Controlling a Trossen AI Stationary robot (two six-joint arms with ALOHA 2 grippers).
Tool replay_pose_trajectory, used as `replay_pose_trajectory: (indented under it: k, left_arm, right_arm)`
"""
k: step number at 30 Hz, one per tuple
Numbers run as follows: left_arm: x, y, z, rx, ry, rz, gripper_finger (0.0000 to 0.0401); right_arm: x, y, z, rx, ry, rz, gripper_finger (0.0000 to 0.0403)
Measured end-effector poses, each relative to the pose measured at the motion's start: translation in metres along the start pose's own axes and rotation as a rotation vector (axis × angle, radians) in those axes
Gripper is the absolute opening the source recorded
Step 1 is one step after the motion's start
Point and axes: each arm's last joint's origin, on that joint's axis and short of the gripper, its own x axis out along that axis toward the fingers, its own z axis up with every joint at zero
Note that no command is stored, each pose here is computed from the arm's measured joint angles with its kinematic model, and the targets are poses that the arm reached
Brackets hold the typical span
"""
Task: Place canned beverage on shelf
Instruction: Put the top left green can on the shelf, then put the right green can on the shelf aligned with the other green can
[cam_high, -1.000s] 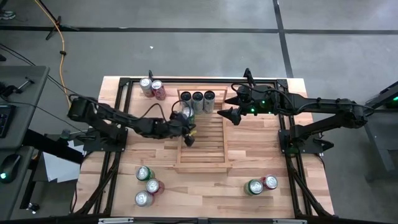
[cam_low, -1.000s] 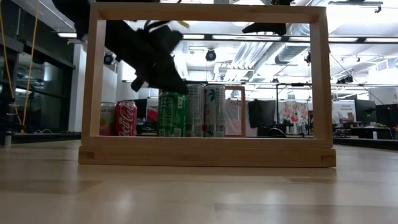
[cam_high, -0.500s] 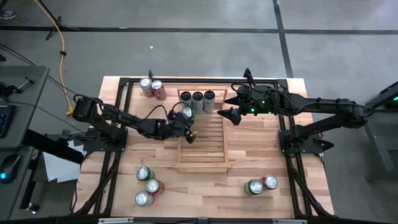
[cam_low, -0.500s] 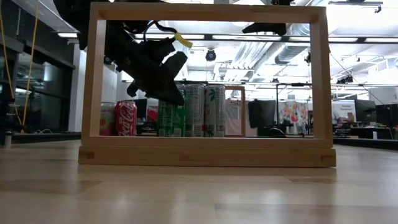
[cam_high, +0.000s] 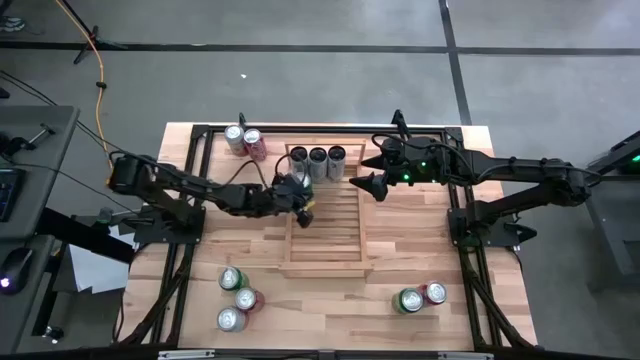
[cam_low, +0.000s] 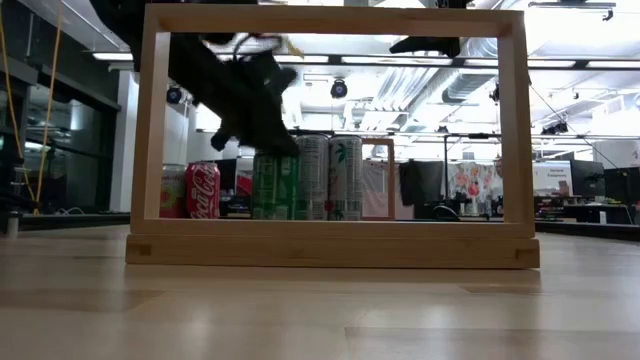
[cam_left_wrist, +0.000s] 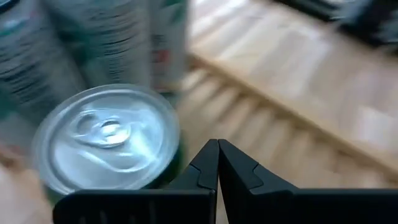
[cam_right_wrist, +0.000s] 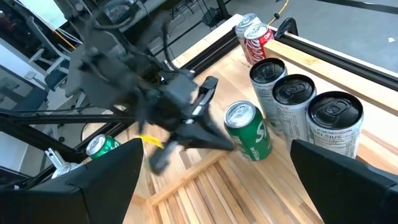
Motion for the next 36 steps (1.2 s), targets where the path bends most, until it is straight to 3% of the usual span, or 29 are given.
replay_pose_trajectory:
  k: [4, 9, 15, 21, 26, 36]
  left_arm:
    - [-0.027, -0.010, 0.016, 0.011, -0.037, -0.157, 0.0000]
    - [-0.078, -0.011, 0.049, 0.007, -0.201, -0.310, 0.0000]
    - [-0.153, 0.011, 0.088, -0.022, -0.489, -0.420, 0.0000]
    - [-0.205, 0.035, 0.101, 0.062, -0.677, -0.513, 0.0000]
    - [-0.217, 0.041, 0.100, 0.102, -0.693, -0.567, 0.0000]
    - [-0.203, 0.035, 0.095, 0.109, -0.609, -0.556, 0.0000]
  right_arm:
    - [0.000, 0.000, 0.000, 0.000, 0.003, 0.005, 0.0394]
    - [0.000, 0.000, 0.000, 0.000, 0.003, 0.006, 0.0394]
    - [0.000, 0.001, 0.000, 0.001, 0.016, 0.026, 0.0394]
    - [0.000, 0.001, -0.001, 0.015, 0.014, 0.021, 0.0394]
    - [0.000, 0.001, -0.001, 0.029, 0.014, 0.021, 0.0394]
    - [0.000, -0.001, 0.000, 0.018, -0.017, -0.030, 0.0360]
